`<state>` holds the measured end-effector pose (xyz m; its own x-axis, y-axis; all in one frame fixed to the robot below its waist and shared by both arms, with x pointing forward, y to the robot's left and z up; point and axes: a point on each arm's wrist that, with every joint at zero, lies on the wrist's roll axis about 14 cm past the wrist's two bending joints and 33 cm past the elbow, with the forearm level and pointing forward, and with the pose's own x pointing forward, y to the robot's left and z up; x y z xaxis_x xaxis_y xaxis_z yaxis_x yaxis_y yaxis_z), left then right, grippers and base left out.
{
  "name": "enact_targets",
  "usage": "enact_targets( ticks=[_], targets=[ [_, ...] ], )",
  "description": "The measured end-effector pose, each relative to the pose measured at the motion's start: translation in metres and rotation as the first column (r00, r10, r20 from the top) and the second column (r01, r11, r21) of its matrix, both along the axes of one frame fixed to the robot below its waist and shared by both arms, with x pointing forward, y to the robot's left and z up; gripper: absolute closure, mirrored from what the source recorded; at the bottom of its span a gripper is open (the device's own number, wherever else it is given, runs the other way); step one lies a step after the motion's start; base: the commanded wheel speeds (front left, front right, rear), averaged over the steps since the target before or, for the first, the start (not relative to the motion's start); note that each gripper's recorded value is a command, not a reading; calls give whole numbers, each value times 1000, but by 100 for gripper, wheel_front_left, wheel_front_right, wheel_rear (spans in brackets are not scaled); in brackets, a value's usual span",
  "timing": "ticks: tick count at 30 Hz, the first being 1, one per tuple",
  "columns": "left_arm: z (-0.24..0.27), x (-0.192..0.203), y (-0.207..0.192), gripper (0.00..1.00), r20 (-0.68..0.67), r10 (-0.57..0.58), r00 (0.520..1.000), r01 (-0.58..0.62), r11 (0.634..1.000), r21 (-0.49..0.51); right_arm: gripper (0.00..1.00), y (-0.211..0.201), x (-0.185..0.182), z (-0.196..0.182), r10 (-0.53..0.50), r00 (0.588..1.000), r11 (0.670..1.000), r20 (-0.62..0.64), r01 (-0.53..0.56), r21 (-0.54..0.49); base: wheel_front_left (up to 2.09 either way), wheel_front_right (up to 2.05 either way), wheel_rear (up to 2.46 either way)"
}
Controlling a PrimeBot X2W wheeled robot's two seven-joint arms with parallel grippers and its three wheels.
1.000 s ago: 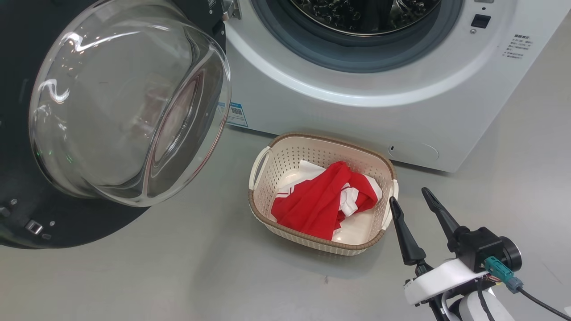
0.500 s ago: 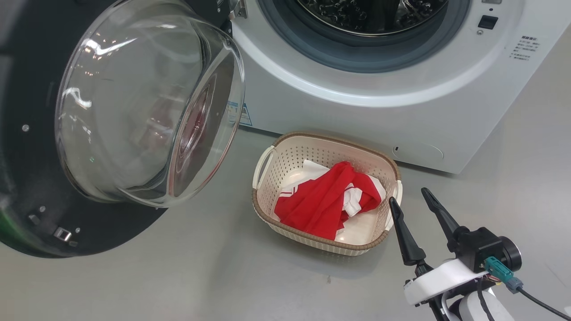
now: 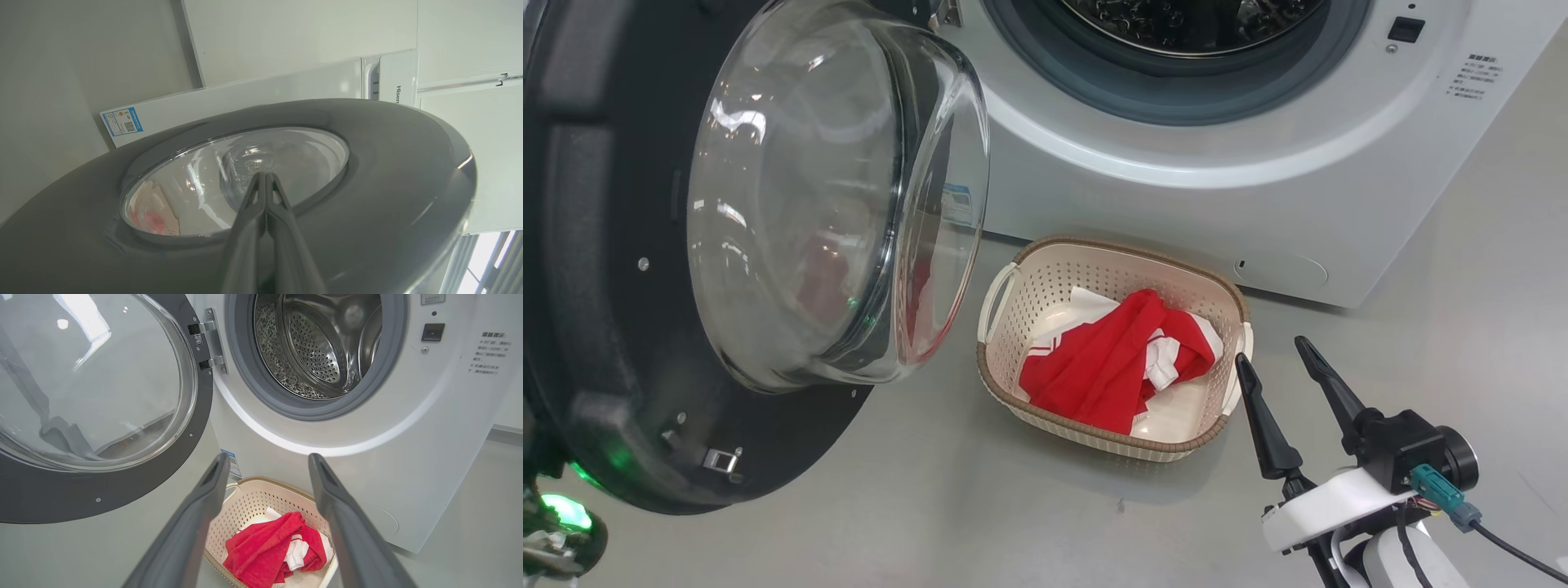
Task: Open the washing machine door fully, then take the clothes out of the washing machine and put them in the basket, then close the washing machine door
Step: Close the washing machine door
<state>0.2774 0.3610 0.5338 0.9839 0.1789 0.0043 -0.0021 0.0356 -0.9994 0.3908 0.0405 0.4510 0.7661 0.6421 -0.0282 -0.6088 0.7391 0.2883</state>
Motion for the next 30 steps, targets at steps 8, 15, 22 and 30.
enact_targets(
  ticks=[8, 15, 22, 30],
  targets=[
    [-1, 10, -33, 100, 26, -124, 992, 125, 991, -39, 0, -4, 3, -2, -14, 1000, 1000, -5, 14, -1, 0, 0, 0],
    [12, 21, -66, 100, 78, -242, 967, 245, 969, -29, 0, -7, 7, 0, -28, 1000, 1000, 3, 28, 5, 0, 0, 0],
    [23, 34, -95, 100, 114, -353, 929, 355, 935, -1, 0, -13, 11, -3, -47, 999, 999, -5, 47, 6, 0, 0, 0],
    [27, 48, -134, 100, 142, -475, 868, 480, 877, 3, 0, -21, 19, -2, -78, 997, 997, 1, 78, 11, 0, 0, 0]
  ],
)
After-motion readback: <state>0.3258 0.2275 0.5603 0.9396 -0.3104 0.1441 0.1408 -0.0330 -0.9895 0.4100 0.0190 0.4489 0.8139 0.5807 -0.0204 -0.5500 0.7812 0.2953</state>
